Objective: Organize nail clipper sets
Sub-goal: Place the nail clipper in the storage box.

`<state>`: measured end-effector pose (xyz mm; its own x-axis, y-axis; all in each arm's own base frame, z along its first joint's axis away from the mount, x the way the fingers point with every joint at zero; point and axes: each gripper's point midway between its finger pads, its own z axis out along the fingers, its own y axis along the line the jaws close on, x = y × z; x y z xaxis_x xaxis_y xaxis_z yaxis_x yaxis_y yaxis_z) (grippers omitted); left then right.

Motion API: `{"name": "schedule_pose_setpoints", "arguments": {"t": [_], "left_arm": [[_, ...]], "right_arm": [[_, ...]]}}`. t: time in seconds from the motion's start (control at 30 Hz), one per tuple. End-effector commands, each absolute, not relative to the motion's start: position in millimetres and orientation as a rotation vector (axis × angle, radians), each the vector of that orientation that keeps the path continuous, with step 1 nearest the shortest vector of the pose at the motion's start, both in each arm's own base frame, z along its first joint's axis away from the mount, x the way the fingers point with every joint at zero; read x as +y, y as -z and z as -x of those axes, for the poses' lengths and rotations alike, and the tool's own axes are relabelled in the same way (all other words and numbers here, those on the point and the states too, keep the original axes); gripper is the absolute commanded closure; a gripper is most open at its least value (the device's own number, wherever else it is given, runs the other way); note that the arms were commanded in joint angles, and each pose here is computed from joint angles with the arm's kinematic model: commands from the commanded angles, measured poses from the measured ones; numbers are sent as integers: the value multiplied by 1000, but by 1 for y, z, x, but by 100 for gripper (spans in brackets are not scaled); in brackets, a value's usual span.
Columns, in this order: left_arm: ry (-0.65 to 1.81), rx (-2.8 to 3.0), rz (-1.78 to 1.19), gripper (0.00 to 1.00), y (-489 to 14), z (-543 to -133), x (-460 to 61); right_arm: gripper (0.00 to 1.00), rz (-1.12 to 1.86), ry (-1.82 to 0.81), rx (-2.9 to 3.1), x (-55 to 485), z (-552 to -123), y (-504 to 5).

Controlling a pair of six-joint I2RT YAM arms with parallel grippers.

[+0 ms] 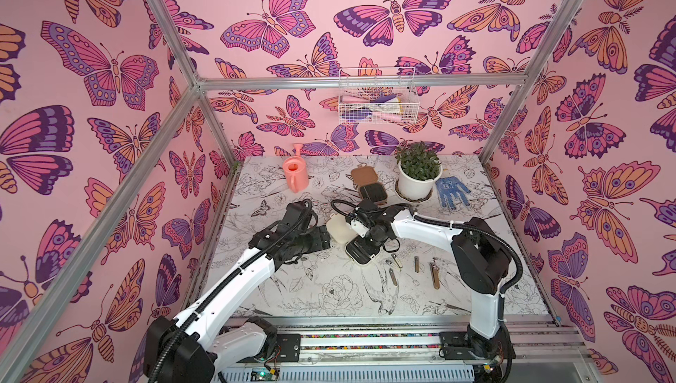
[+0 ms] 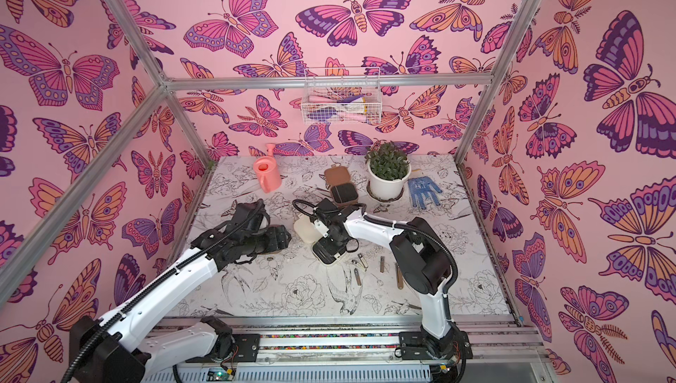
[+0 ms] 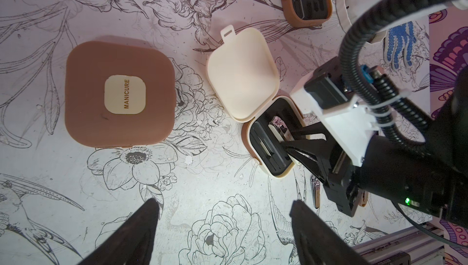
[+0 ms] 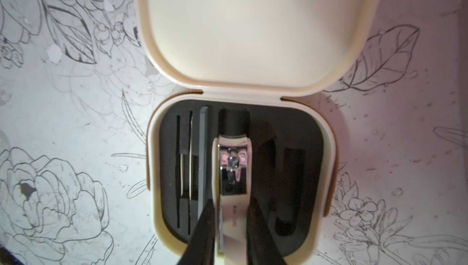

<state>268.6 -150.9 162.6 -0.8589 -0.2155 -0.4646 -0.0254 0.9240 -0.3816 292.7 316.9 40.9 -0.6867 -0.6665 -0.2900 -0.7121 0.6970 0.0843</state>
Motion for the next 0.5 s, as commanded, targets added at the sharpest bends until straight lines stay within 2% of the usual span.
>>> {"name": "schedule_pose_setpoints", "arguments": {"t": [0.0, 0.47], "left_arm": [[499, 2588, 180, 16, -157, -265, -151], [495, 2585, 175, 16, -157, -265, -151]], "right_arm": [[100, 1157, -267, 2635, 326, -296, -39], [100, 1082, -190, 2693, 322, -304, -30]]}}
